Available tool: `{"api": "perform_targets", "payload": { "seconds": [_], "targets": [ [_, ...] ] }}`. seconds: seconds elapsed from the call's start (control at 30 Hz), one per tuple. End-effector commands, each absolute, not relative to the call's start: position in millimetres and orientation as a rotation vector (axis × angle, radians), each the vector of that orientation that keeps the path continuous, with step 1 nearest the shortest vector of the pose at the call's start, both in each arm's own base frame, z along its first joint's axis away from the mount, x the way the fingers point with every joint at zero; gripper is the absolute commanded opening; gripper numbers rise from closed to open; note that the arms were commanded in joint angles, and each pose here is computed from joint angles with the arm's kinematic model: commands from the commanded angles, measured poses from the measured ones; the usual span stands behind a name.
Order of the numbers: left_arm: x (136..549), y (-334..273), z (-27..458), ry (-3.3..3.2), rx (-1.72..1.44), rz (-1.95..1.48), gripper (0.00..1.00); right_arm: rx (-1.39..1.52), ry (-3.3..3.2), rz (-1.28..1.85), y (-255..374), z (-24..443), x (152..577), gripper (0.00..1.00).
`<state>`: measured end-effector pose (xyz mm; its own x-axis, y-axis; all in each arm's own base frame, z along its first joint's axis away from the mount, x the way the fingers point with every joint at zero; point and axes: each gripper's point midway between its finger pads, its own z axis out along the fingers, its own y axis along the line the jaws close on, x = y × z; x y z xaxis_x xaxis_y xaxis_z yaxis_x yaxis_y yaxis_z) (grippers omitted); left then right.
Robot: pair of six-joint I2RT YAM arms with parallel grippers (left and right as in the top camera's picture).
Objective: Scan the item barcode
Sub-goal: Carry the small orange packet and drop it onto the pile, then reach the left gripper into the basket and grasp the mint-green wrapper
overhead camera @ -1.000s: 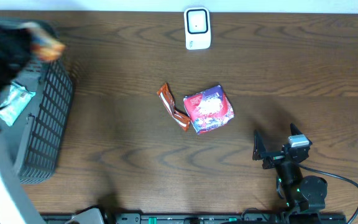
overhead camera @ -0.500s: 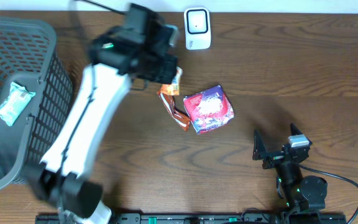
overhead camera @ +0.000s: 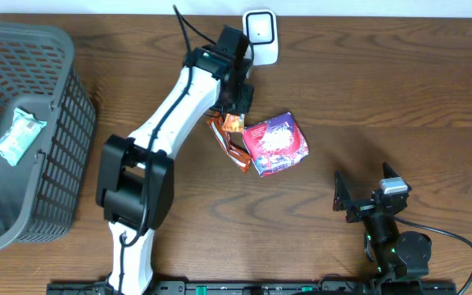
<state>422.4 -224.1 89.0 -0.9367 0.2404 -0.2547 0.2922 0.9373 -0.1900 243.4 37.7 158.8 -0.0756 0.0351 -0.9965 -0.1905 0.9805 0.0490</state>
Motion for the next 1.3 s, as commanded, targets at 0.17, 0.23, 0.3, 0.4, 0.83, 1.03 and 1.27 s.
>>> {"api": "perform_targets", "payload": {
  "seconds": [0.17, 0.23, 0.3, 0.4, 0.83, 1.03, 1.27],
  "targets": [
    [429, -220, 90, 2.864, 0.340, -0.320, 0.35, -0.133, 1.638, 0.182, 39, 158, 243, 0.99],
    [435, -216, 105, 2.835, 0.319, -0.328, 0.45, -0.133, 1.637, 0.182, 39, 158, 243, 0.99],
    [444, -209, 129, 2.785, 0.291, -0.340, 0.66, -0.133, 1.638, 0.182, 39, 158, 243, 0.99],
    [458, -193, 178, 2.673, 0.236, -0.361, 0.67, -0.133, 1.637, 0.182, 39, 158, 243, 0.99],
    [426, 71, 405, 2.057, -0.424, 0.116, 0.98, -0.133, 1.637, 0.182, 39, 158, 243, 0.99],
    [377, 192, 371, 2.090, -0.803, 0.380, 0.98, -0.133, 1.638, 0.182, 39, 158, 243, 0.99],
    [330, 253, 285, 2.084, -1.390, 0.351, 0.98, -0.133, 1.638, 0.182, 39, 158, 243, 0.99]
  ]
}}
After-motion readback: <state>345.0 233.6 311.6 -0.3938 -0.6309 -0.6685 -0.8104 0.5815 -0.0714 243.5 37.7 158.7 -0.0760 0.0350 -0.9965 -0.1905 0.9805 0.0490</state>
